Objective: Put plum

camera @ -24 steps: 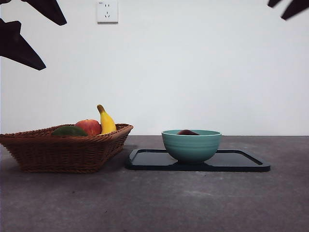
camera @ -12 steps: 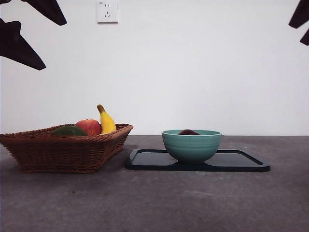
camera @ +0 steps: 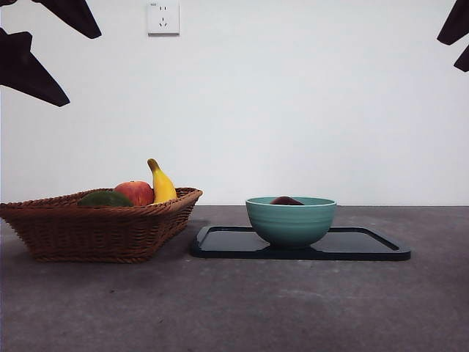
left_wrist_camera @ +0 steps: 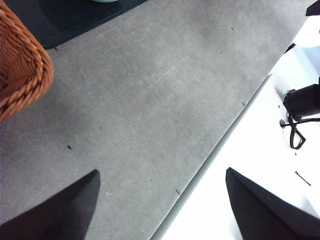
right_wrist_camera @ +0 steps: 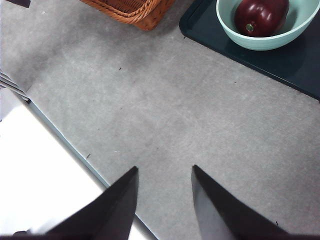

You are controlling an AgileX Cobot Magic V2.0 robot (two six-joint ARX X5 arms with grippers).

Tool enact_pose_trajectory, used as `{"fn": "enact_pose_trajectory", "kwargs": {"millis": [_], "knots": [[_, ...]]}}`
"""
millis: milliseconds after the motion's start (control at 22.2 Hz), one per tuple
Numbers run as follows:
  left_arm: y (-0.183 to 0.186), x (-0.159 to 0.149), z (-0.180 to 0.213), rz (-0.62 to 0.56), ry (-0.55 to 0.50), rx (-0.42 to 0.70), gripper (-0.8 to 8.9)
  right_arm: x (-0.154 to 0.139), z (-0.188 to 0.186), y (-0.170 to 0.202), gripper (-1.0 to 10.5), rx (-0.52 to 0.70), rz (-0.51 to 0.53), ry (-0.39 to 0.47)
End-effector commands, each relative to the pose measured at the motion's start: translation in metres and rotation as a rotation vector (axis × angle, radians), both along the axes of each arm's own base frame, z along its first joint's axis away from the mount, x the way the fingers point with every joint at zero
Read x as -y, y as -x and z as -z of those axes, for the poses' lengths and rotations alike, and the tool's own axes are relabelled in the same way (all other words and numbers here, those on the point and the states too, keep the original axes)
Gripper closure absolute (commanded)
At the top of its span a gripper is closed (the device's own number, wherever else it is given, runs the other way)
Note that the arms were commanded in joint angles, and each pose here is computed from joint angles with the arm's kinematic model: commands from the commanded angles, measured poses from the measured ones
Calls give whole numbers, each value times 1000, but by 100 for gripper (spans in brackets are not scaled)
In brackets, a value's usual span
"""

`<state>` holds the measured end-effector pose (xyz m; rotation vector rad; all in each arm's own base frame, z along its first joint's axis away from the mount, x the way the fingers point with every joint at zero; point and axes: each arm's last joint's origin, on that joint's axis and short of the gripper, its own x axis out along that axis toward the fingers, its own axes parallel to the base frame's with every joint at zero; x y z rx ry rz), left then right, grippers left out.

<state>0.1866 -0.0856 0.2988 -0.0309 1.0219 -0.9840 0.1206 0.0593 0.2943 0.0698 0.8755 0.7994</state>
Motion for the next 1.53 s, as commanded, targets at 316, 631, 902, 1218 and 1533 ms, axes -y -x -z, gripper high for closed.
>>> {"fn": "enact_pose_trajectory", "kwargs": {"millis": [316, 631, 902, 1218, 1533], "knots": [[-2, 1, 0, 6, 4, 3, 411, -1, -1, -1, 775, 7, -14, -2], [-2, 2, -1, -8, 10, -3, 412, -1, -1, -1, 775, 6, -13, -2], [-9, 8, -11, -101, 78, -2, 411, -1, -1, -1, 775, 7, -13, -2], [-21, 27, -49, -218, 54, 135, 411, -1, -1, -1, 775, 6, -13, -2], [-61, 65, -85, -264, 54, 188, 411, -1, -1, 0, 775, 2, -12, -2]]}}
